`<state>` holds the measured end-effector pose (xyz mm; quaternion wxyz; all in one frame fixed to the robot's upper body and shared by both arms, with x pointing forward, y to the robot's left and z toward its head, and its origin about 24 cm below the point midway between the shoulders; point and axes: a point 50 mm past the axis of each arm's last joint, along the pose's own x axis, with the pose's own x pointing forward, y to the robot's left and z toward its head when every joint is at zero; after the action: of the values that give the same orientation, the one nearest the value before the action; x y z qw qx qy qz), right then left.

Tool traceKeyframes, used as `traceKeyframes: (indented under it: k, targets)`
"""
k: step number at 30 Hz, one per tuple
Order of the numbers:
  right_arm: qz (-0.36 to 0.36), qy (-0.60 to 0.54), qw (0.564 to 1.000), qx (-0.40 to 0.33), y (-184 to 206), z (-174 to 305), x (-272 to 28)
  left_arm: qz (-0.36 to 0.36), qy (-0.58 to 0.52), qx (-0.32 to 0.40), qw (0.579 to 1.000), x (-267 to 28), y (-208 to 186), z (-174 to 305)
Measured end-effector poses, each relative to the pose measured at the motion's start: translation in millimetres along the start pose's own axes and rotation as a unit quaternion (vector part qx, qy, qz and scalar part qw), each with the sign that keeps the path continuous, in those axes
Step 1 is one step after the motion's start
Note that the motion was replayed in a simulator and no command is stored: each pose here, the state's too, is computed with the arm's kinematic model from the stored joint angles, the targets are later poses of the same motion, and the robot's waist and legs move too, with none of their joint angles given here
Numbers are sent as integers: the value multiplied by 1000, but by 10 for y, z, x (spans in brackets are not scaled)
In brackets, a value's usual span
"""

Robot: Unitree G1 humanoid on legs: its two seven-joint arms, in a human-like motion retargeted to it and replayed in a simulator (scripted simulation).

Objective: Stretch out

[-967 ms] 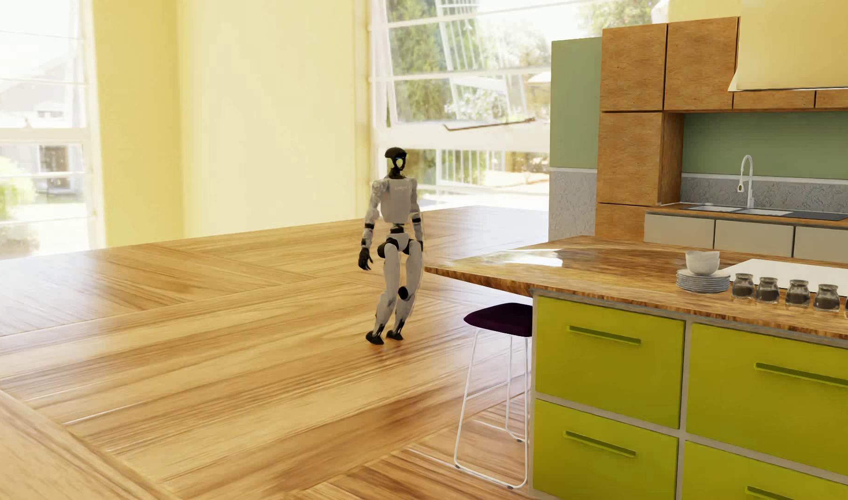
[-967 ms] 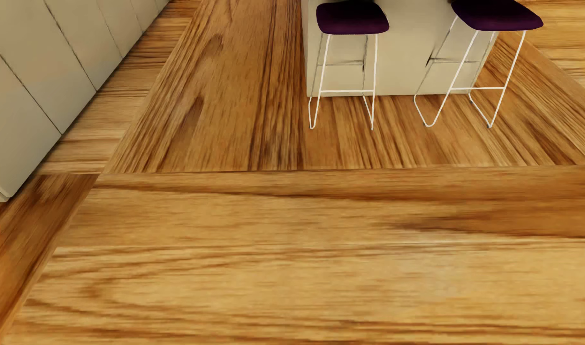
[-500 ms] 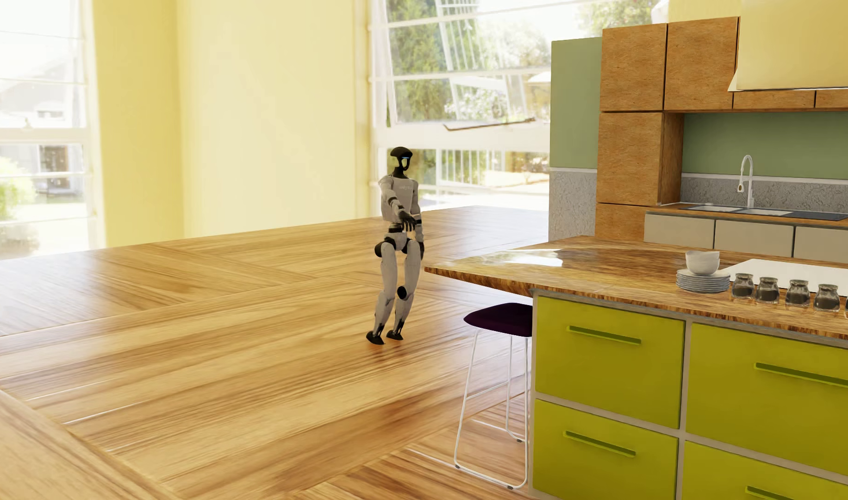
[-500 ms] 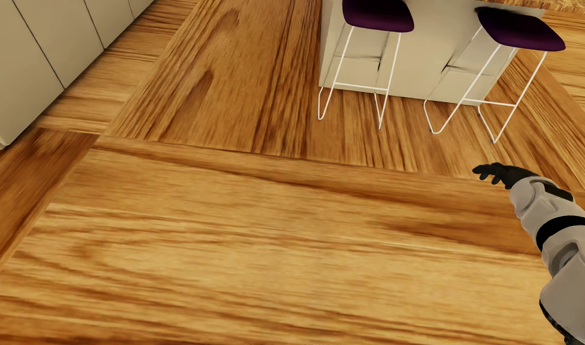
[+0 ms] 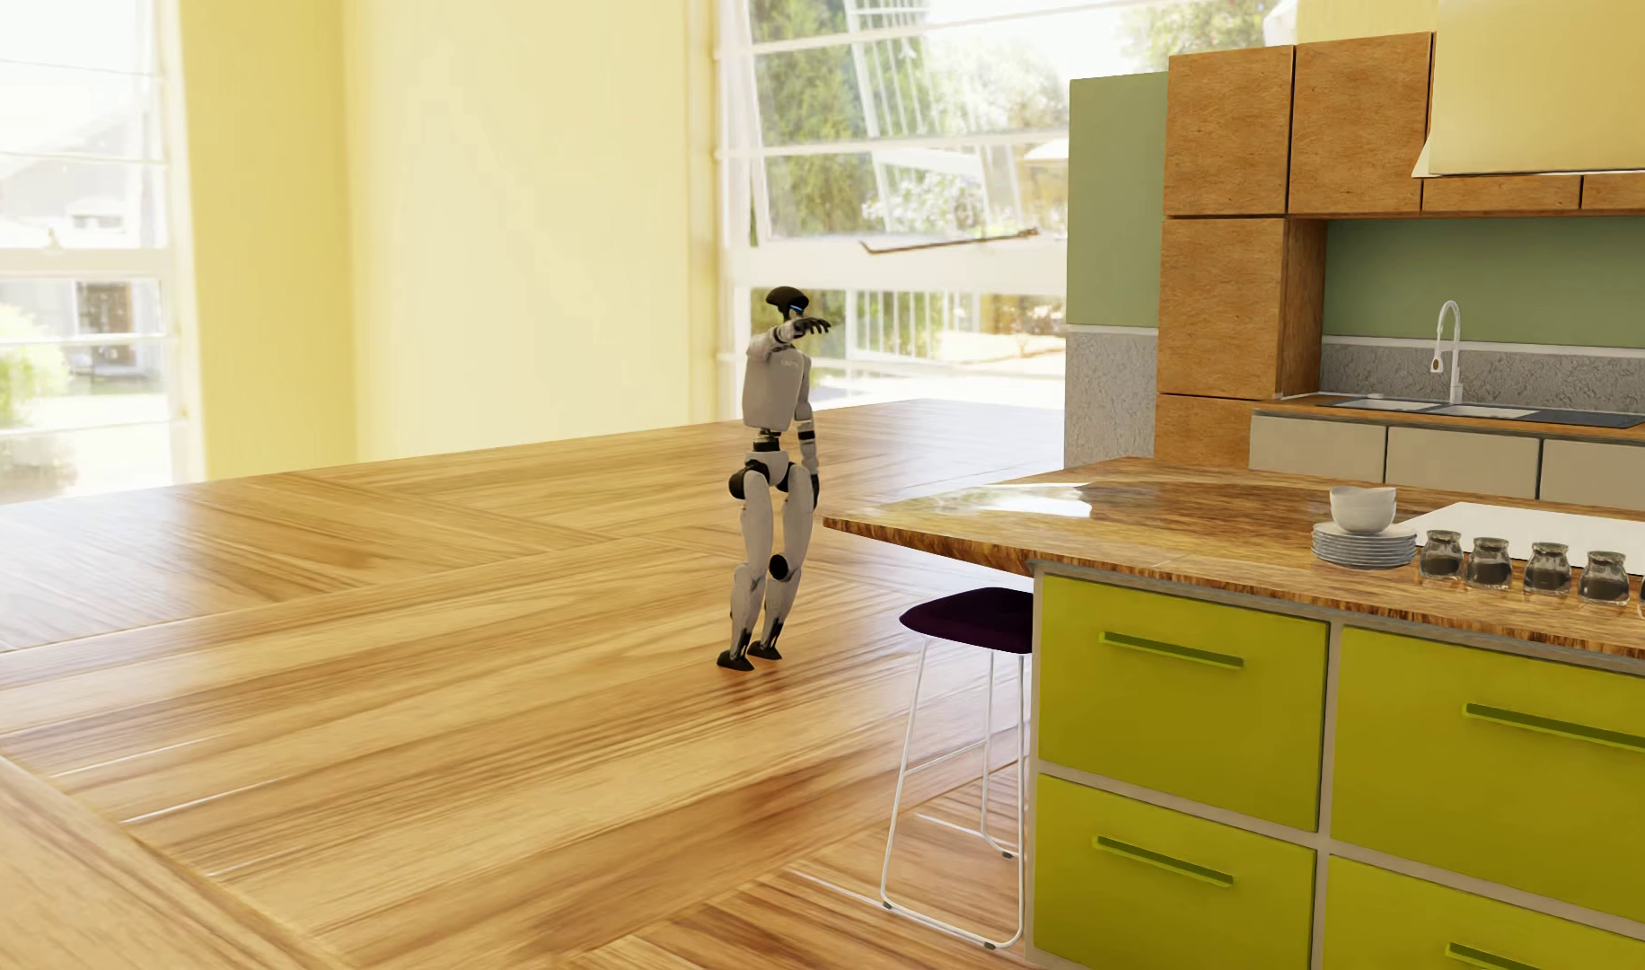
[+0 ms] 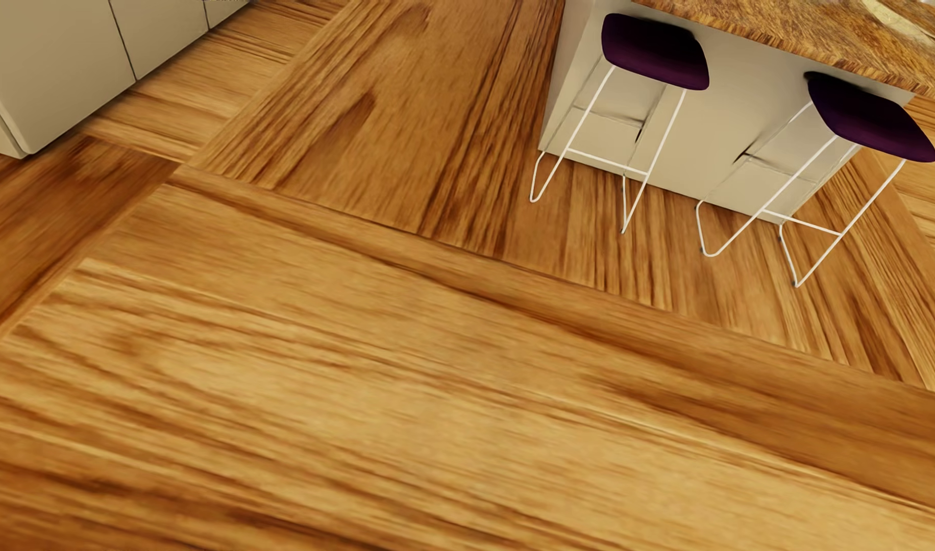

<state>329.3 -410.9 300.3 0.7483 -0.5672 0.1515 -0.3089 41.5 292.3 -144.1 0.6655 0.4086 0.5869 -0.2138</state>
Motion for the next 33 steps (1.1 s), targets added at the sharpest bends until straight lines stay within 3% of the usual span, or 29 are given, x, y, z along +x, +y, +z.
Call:
traceKeyframes:
  k: [33]
  targets:
    - [-5,2,1000,1,-44,-26,-1,-4,7,-2,1000,-13,-34,-59]
